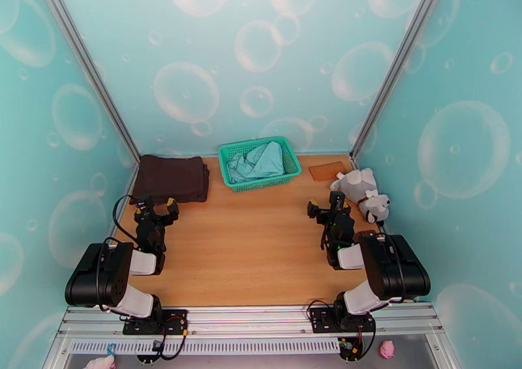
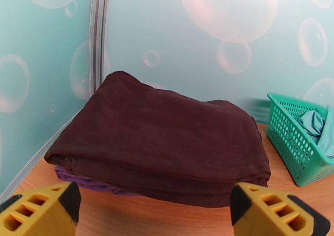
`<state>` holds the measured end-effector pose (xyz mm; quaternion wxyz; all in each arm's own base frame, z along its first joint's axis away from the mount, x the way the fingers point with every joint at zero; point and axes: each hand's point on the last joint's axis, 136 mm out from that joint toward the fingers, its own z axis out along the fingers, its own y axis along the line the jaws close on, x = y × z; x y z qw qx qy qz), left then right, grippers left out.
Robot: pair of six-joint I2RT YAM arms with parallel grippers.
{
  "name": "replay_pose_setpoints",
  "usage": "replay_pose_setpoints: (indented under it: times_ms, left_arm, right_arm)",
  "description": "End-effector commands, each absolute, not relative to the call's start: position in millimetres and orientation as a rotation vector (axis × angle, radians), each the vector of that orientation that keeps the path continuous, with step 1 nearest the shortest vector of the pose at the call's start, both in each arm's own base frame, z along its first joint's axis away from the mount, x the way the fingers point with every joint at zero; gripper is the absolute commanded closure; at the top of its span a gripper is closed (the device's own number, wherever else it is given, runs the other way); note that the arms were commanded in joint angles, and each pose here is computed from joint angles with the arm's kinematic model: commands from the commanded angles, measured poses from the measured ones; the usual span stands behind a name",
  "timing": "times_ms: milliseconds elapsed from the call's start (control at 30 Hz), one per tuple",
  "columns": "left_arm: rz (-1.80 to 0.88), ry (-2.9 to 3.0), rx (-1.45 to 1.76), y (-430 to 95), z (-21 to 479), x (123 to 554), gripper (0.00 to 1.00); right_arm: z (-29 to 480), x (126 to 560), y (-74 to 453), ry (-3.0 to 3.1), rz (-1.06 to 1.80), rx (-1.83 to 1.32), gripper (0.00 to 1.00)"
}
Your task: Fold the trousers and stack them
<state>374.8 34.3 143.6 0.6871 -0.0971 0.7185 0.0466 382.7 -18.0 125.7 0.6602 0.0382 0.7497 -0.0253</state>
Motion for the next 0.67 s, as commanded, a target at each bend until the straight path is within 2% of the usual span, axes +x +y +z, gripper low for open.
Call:
replay_pose_setpoints:
  times_ms: [0, 633]
  left_arm:
    - [0.118, 1.622, -0.207, 33.2, 140.7, 378.0, 0.0]
    - [0.117, 1.623, -0.205, 33.0, 140.4, 378.5, 0.0]
  right_arm:
    - [129.9, 386.3, -19.1, 1.687, -0.045, 0.102, 0.01]
    - [129.6, 386.0, -18.8, 1.687, -0.047, 0.1, 0.01]
